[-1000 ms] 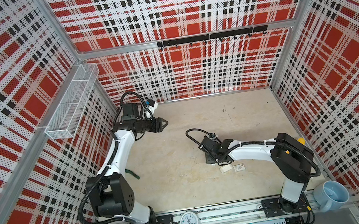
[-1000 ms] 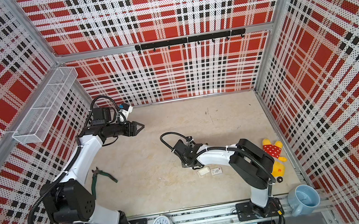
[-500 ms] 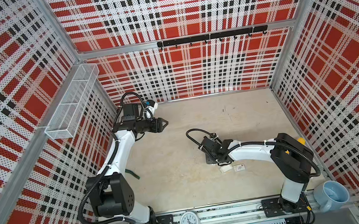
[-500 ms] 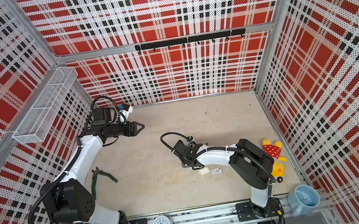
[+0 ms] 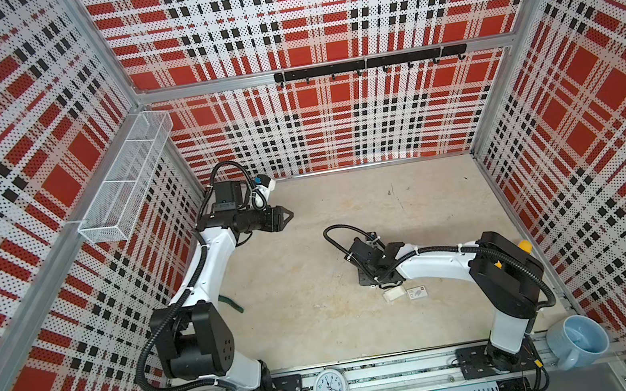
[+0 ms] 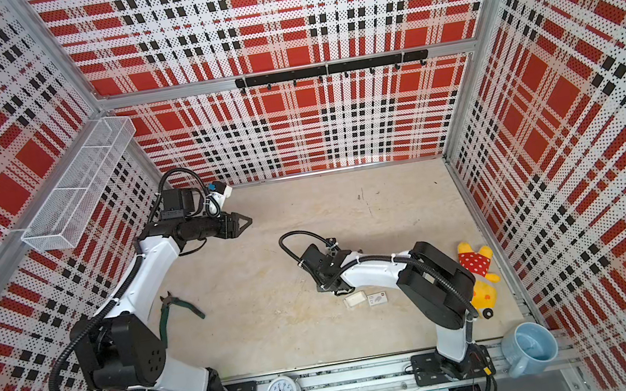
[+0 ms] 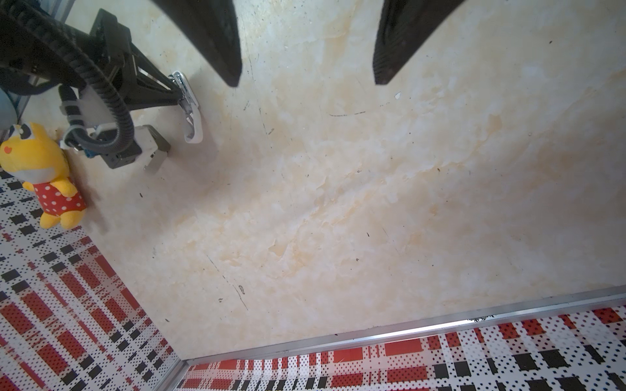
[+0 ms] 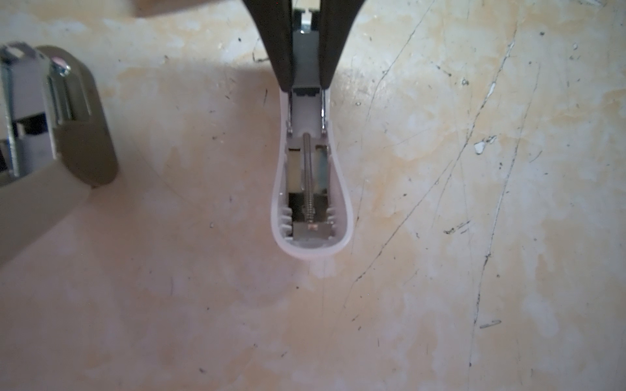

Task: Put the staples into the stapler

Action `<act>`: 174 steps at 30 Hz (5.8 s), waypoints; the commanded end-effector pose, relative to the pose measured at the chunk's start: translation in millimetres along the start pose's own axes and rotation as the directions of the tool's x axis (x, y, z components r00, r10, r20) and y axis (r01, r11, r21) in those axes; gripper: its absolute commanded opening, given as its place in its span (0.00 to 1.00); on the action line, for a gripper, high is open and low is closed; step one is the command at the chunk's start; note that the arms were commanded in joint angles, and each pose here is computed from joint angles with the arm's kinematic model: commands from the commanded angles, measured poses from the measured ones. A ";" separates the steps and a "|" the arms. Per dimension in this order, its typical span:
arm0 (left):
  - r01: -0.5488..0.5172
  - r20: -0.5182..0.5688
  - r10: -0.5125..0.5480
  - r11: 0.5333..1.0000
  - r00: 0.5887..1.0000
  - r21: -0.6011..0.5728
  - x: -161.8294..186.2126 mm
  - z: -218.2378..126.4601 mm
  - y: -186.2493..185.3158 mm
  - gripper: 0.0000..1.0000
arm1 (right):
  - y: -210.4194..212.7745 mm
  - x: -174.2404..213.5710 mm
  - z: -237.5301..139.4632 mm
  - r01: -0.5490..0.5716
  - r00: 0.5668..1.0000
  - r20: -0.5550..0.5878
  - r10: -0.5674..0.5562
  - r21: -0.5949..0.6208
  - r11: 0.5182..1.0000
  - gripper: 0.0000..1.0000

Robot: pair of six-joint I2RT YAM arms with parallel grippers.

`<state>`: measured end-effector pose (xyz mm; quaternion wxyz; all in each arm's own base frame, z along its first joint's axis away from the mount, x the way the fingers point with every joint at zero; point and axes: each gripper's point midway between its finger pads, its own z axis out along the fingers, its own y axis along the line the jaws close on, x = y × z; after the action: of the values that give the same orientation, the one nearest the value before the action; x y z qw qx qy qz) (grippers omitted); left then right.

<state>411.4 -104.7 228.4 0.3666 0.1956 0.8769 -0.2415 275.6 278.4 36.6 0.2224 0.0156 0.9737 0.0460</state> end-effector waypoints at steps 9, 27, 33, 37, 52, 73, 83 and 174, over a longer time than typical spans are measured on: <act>0.008 0.021 -0.008 1.000 1.000 -0.003 -3.5 -3.0 3.0 0.65 | 5.0 5.7 8.8 0.016 1.000 -0.012 -0.016 -0.014 1.000 0.14; 0.009 0.017 -0.009 1.000 1.000 -0.006 -2.1 -2.5 3.8 0.65 | 7.1 11.0 12.6 0.043 0.999 -0.022 -0.044 -0.014 0.999 0.15; 0.009 0.018 -0.009 1.000 1.000 -0.006 -2.7 -2.6 3.6 0.65 | 7.3 11.2 12.9 0.048 0.999 -0.020 -0.048 -0.015 0.999 0.15; 0.008 0.017 -0.008 1.000 1.000 -0.006 -2.3 -2.0 3.6 0.65 | 6.6 12.1 13.3 0.048 0.999 -0.020 -0.048 -0.013 0.999 0.16; 0.010 0.022 -0.010 1.000 1.000 -0.007 -4.9 -3.4 3.4 0.65 | 6.2 11.2 12.0 0.046 0.999 -0.014 -0.046 -0.013 0.999 0.19; 0.009 0.024 -0.008 1.000 1.000 -0.012 -4.7 -4.5 3.2 0.65 | 6.3 9.2 9.2 0.043 0.999 -0.005 -0.043 -0.016 0.999 0.26; 0.009 0.025 -0.008 1.000 1.000 -0.014 -5.4 -5.1 3.9 0.65 | 5.5 6.5 5.1 0.044 0.999 0.005 -0.044 -0.013 0.999 0.28; -0.008 0.051 0.008 1.000 0.999 -0.014 -15.1 -11.8 -5.0 0.65 | 25.3 -36.6 -31.9 0.138 0.982 0.146 -0.116 -0.153 0.979 0.34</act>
<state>409.3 -104.6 223.8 0.3601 0.1879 0.8805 -0.2445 284.0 296.6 53.7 0.2471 -0.0694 0.9622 0.0912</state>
